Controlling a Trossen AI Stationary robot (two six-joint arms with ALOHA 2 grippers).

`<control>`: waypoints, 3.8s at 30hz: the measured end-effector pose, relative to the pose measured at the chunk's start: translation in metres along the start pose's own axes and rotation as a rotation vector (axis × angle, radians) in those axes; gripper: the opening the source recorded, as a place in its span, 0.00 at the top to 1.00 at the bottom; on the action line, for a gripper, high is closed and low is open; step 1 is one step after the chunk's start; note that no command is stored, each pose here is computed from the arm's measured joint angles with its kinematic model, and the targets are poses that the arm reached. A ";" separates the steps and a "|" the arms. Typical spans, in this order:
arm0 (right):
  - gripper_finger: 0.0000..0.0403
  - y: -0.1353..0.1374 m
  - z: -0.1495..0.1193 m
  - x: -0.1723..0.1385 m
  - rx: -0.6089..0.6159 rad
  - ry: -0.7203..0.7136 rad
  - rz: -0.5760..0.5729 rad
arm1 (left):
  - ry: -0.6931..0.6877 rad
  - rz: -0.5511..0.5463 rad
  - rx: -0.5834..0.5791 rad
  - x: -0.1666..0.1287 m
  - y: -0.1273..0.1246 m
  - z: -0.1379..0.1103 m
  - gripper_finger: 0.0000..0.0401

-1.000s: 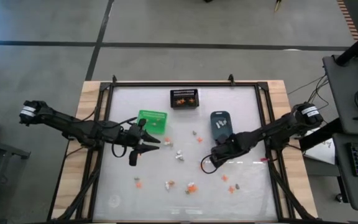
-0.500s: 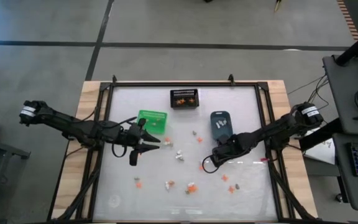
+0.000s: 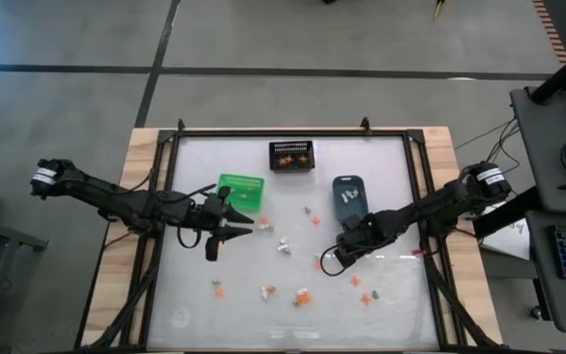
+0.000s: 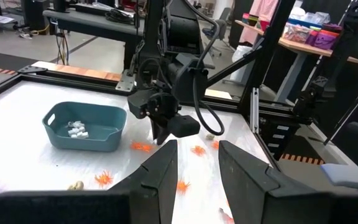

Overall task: Sort Halloween decoration
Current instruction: Put the white skeleton toy into the blue bin

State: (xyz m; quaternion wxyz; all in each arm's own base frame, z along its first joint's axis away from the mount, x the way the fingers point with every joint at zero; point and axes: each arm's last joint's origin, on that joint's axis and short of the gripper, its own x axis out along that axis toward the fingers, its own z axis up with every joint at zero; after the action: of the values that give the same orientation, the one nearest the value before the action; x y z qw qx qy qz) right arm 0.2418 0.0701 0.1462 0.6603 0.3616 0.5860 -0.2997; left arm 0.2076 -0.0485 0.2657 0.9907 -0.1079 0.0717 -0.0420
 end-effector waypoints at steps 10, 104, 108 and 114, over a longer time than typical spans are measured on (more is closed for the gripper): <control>0.97 0.005 0.000 -0.016 -0.098 0.030 0.079 | 0.002 0.001 0.000 0.000 0.000 -0.001 0.75; 0.97 0.067 0.112 -0.024 -1.011 0.043 -0.271 | -0.280 0.179 0.272 -0.080 0.010 0.041 0.75; 0.97 0.067 0.111 -0.021 -1.038 0.042 -0.258 | -0.276 0.180 0.274 -0.079 0.010 0.040 0.75; 0.89 0.062 0.108 -0.013 -1.051 0.058 -0.267 | -0.276 0.181 0.281 -0.079 0.010 0.041 0.75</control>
State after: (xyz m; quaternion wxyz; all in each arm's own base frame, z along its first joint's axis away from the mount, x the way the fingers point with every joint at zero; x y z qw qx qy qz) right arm 0.3515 0.0147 0.1723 0.6919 -0.0869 0.7158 -0.0376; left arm 0.1362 -0.0228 0.3132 0.9961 0.0334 -0.0619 0.0526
